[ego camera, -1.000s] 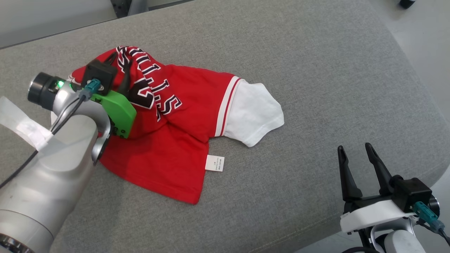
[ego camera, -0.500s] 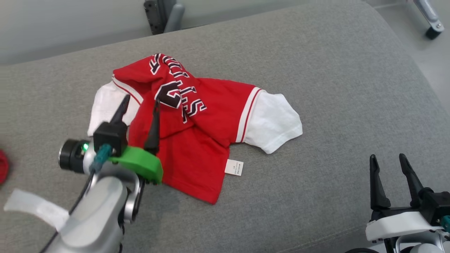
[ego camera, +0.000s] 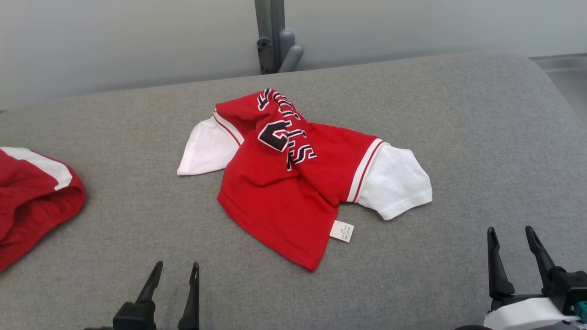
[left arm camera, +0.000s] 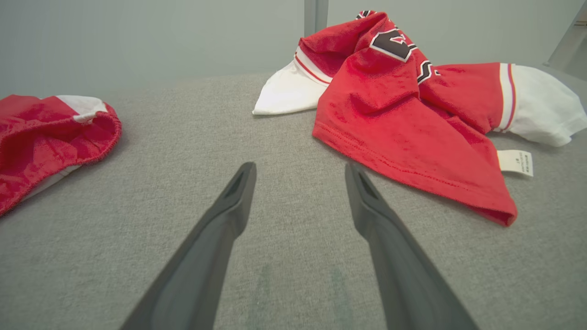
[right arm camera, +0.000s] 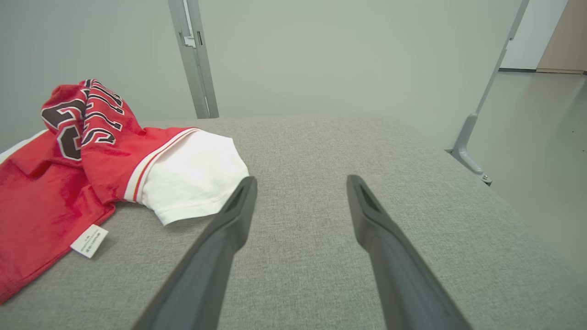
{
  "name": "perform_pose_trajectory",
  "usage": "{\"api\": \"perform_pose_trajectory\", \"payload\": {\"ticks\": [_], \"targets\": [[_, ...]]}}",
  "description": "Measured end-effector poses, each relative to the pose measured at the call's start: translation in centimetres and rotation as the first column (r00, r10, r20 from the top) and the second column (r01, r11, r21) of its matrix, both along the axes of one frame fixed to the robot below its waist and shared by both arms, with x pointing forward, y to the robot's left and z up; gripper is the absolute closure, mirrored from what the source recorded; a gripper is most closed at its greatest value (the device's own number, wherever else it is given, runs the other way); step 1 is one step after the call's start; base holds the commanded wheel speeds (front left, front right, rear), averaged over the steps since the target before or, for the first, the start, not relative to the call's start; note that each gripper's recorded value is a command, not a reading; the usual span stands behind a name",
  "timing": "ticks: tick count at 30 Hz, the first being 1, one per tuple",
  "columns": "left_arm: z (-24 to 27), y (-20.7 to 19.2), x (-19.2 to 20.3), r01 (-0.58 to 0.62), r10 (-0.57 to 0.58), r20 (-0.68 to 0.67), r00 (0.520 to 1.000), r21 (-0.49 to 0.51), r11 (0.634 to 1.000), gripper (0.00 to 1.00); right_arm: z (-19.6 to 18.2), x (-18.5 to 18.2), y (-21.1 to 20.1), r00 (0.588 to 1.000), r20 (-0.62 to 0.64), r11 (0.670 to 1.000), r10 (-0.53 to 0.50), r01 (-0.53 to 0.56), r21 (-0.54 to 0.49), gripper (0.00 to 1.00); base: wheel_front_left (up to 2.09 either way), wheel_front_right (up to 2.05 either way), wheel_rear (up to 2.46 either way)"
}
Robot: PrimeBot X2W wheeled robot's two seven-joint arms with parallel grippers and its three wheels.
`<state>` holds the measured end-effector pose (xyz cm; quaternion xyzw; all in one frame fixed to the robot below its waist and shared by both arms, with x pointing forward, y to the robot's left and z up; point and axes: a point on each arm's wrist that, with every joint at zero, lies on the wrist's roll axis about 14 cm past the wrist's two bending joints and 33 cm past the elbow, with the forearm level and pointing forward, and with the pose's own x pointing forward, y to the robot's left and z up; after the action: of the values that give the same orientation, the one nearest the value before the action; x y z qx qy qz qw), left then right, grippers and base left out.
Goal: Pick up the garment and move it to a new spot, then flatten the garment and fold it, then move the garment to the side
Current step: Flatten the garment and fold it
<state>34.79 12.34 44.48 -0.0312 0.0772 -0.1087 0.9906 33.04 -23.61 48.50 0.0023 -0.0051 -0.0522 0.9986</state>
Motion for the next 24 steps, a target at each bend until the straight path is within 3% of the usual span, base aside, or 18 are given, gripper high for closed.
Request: {"api": "perform_pose_trajectory", "payload": {"ticks": [9,24], "targets": [[-0.2,3.6,-3.4,-0.118,0.118,0.003,0.993,0.01,0.993,0.0,0.0,-0.7,0.7,1.0,0.002,1.0,0.028,-0.028,-0.011,0.0,0.0,0.0,0.0],[1.4,3.8,-3.9,-0.088,0.09,0.066,0.994,-0.029,0.996,0.0,0.2,-1.1,0.7,0.999,0.005,0.999,0.031,-0.031,-0.03,0.0,0.0,0.0,0.0]]}}
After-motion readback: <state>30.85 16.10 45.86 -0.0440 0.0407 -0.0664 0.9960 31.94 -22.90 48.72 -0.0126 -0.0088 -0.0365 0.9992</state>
